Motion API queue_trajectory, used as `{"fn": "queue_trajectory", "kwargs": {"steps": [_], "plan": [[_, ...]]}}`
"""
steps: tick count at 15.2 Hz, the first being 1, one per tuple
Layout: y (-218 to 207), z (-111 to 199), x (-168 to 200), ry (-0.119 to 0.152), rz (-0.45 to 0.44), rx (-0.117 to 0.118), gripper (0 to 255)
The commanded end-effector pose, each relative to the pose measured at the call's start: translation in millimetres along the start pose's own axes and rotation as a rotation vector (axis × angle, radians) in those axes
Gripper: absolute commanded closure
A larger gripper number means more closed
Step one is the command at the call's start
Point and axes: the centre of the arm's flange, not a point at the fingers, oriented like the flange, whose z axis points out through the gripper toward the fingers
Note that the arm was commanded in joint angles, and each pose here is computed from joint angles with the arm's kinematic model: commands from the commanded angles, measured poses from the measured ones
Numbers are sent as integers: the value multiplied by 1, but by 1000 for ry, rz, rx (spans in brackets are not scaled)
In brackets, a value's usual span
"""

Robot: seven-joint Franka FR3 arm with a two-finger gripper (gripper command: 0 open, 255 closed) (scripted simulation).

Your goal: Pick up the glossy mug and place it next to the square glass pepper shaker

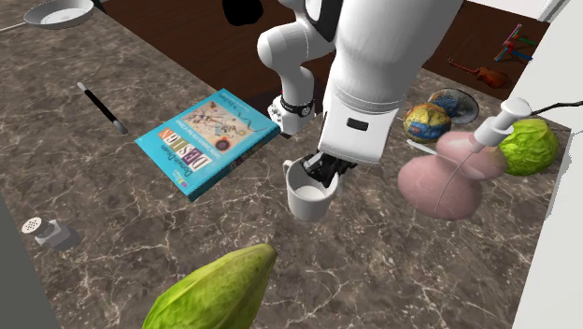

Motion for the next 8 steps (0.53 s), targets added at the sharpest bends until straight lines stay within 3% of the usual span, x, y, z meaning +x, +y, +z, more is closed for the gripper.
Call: {"fn": "queue_trajectory", "kwargs": {"steps": [1,8], "plan": [[1,-9,-2,0,0,0,255],[3,-46,-3,0,0,0,255]]}}
